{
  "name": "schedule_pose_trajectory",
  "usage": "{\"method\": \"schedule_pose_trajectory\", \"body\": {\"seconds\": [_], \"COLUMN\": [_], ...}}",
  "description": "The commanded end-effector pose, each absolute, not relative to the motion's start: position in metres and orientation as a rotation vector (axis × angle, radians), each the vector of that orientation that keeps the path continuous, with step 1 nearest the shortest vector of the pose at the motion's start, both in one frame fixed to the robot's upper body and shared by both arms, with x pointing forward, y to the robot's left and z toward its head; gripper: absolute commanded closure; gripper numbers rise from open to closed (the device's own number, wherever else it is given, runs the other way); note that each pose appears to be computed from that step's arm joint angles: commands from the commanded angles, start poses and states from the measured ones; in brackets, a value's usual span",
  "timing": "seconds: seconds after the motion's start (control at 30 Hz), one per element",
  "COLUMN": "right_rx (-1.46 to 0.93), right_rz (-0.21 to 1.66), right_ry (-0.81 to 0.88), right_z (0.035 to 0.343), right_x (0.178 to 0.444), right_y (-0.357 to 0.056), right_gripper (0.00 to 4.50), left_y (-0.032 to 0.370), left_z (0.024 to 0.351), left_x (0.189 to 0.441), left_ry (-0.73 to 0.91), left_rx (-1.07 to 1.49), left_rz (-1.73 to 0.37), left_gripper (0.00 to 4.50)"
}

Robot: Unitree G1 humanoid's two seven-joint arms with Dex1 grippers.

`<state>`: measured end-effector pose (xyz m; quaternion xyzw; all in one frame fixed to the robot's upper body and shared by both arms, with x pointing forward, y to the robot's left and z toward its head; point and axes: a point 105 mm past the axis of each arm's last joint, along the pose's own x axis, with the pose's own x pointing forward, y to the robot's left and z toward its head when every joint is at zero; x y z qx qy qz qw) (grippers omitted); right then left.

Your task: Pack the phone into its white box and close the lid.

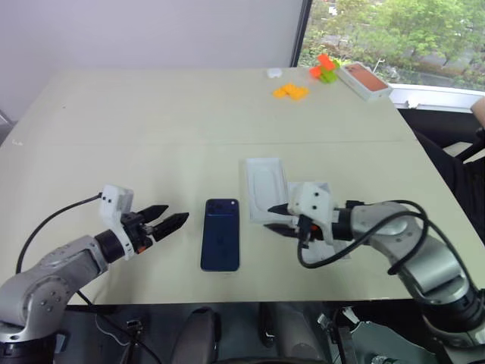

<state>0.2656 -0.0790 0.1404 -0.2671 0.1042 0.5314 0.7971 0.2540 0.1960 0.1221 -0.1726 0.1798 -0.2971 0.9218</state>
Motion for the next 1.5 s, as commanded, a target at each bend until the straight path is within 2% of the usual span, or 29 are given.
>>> {"method": "schedule_pose_trajectory", "body": {"seconds": [0.03,0.07,0.1,0.27,0.37,0.6,0.63,0.9,1.1,1.27,1.5], "right_rx": [-0.659,-0.672,-0.686,-0.715,-0.717,-0.730,-0.733,-0.747,-0.759,-0.775,-0.794], "right_rz": [1.129,1.135,1.139,1.199,1.239,1.313,1.299,1.259,1.276,1.275,1.303], "right_ry": [0.166,0.160,0.154,0.105,0.094,0.102,0.105,0.179,0.217,0.213,0.187], "right_z": [0.142,0.140,0.140,0.137,0.134,0.124,0.123,0.109,0.100,0.096,0.091], "right_x": [0.272,0.273,0.274,0.272,0.269,0.266,0.269,0.281,0.281,0.285,0.286], "right_y": [-0.076,-0.075,-0.075,-0.066,-0.061,-0.048,-0.046,-0.042,-0.043,-0.040,-0.027], "right_gripper": [0.82,0.31,0.09,0.09,0.90,4.36,4.44,4.44,4.44,4.44,4.44], "left_y": [0.202,0.201,0.198,0.192,0.191,0.177,0.175,0.165,0.155,0.145,0.137], "left_z": [0.123,0.121,0.120,0.120,0.120,0.114,0.113,0.105,0.105,0.107,0.094], "left_x": [0.251,0.248,0.245,0.235,0.235,0.229,0.229,0.230,0.233,0.236,0.235], "left_ry": [0.391,0.413,0.426,0.445,0.449,0.511,0.523,0.609,0.641,0.663,0.755], "left_rx": [-0.410,-0.442,-0.453,-0.538,-0.560,-0.579,-0.582,-0.625,-0.687,-0.741,-0.742], "left_rz": [-0.567,-0.569,-0.583,-0.598,-0.593,-0.622,-0.628,-0.622,-0.623,-0.631,-0.584], "left_gripper": [0.00,0.00,0.00,0.00,0.00,0.00,0.00,0.00,0.00,0.00,0.00]}}
